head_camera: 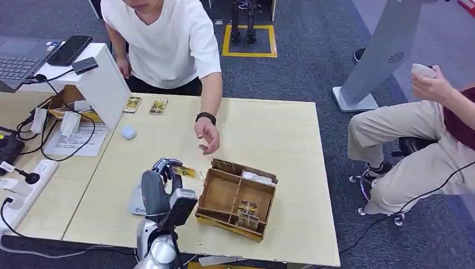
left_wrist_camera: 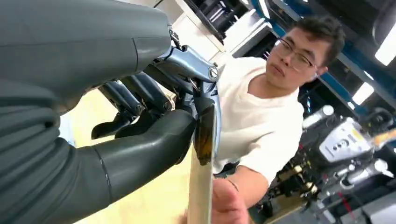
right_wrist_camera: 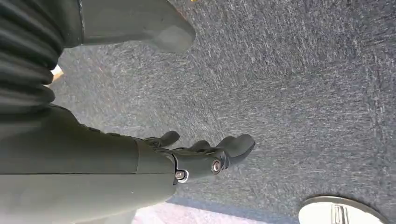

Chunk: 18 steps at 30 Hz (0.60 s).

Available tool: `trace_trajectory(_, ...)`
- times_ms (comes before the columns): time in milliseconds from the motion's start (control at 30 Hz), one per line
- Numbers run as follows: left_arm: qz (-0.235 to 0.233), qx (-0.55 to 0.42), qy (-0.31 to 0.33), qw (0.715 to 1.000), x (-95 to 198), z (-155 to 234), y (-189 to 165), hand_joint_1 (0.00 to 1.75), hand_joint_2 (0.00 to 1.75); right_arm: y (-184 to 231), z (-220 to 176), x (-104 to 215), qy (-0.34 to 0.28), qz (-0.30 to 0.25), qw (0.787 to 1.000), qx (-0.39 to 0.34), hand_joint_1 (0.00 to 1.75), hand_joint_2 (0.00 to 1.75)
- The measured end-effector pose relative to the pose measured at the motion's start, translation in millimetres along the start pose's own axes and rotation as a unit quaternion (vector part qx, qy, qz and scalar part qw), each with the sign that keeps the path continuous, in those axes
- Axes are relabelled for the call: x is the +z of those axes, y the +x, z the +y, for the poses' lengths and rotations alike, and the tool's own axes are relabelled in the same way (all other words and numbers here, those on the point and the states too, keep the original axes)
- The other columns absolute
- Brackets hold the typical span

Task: Pass the card to the sensor for recognition and then transmit it.

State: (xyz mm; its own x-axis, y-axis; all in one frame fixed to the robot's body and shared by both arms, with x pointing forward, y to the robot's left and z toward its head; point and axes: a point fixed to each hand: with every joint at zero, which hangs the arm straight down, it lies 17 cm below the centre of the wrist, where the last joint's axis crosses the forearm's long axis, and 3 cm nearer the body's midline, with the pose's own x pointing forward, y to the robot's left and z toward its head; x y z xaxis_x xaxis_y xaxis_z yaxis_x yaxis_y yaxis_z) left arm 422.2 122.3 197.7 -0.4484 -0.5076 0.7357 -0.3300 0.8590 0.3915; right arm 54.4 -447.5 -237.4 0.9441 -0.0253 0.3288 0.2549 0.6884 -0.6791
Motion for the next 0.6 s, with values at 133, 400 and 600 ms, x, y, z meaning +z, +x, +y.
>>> trace_trajectory(133,0.018,0.035,0.028,0.999,-36,14,-2,1.75,1.75,2,-1,-1,0.0,-0.004,1.0,0.002,0.0,1.75)
trace_trajectory(400,0.029,0.069,0.058,0.996,-88,33,-1,1.75,1.75,8,-1,-3,0.0,-0.01,1.0,0.005,0.0,1.75)
trace_trajectory(600,0.043,0.071,0.058,0.995,-101,32,-10,1.75,1.75,13,-1,-4,0.0,-0.01,1.0,0.003,0.0,1.75)
